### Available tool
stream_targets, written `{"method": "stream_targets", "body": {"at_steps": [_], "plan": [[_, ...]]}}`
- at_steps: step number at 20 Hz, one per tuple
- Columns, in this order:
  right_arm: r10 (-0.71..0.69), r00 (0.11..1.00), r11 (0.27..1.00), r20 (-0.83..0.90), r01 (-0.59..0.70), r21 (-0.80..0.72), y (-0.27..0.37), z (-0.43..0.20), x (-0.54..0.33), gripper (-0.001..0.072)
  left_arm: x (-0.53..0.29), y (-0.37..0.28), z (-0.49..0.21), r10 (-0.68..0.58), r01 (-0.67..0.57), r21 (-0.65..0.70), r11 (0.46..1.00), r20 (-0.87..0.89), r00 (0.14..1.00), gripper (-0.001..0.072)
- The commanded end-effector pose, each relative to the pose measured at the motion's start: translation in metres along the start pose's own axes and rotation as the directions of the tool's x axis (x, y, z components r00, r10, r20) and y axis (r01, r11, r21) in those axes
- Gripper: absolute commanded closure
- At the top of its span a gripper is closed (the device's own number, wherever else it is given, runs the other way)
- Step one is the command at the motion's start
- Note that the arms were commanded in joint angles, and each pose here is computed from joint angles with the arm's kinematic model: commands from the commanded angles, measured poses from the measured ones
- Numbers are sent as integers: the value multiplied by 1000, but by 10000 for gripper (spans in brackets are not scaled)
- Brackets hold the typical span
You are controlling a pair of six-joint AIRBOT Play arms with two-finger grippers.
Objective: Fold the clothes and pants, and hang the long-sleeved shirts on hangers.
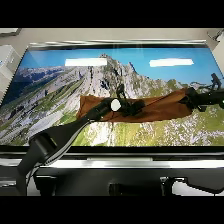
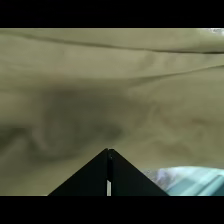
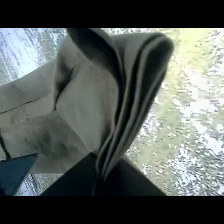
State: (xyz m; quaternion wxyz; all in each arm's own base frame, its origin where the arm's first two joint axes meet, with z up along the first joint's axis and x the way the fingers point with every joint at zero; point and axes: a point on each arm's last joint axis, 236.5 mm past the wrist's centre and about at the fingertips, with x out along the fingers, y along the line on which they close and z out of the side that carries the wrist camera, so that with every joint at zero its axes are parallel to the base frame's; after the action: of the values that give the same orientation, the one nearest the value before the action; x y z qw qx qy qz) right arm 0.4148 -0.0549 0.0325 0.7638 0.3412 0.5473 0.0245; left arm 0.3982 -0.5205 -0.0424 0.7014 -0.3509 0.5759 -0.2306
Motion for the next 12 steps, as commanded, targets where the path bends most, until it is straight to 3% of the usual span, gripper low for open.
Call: {"method": "stream_targets", "body": {"at_steps": [1, 6, 12], "plan": [[24, 999, 1000, 26, -24, -12, 12, 1, -11, 682, 28, -7, -11, -44, 42, -78, 996, -29, 999, 693], [40, 999, 999, 30, -39, -38, 25, -7, -27, 682, 45, 9, -16, -13, 0, -188, 982, -69, 998, 694], [46, 998, 995, 42, -42, -89, 42, -22, -54, 682, 51, 13, -20, -1, -14, -206, 978, -73, 997, 695]]}}
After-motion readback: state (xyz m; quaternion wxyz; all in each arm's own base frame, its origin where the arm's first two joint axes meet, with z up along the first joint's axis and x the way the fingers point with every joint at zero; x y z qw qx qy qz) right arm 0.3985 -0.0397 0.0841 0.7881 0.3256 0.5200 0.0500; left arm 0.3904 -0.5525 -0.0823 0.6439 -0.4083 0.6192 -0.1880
